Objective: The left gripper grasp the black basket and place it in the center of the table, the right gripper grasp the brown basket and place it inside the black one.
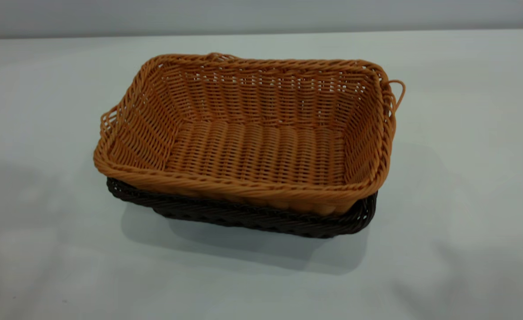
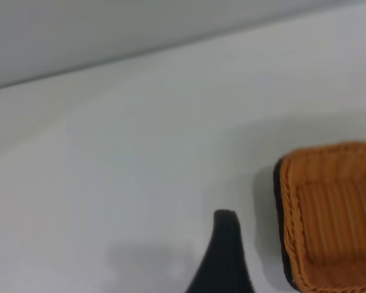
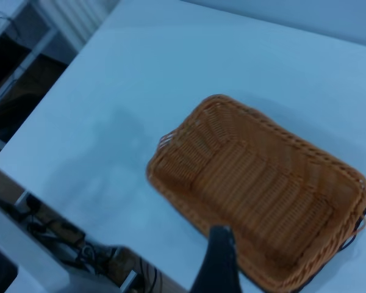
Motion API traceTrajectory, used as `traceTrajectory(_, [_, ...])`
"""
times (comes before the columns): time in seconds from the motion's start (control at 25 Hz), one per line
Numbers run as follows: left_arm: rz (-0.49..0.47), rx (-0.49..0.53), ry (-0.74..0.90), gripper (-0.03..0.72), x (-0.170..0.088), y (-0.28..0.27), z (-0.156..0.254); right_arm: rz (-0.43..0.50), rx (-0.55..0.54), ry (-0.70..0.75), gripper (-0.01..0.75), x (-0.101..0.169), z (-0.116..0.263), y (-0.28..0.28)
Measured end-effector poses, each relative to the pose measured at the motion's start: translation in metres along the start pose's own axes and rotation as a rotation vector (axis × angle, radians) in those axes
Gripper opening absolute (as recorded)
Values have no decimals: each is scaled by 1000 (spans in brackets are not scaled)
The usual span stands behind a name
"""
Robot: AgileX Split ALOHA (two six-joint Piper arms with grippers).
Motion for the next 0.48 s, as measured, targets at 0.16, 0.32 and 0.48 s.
traceTrajectory(0.16, [-61,-45,-72,563,4,-30,15,-1,-55,-52,565,31,15,-39])
traceTrajectory(0.32, [-78,-31,-101,563,1,-45,55,23,-118,-39,565,48,33,-64])
traceTrajectory(0.48, [-81,1,-126,563,-5,-53,115,63,-113,-21,565,51,71,-68])
Point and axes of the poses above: a point on each arm's last joint axis where the gripper is mounted, y pointing out along that axis toward the gripper, x along the wrist's bending axis when the last joint is at zero, z = x × y, the point moved 7 cm from there along y, pointing out along that axis toward the gripper, and after that the axes turned 3 degrees about -y, right-handed, at the moved point
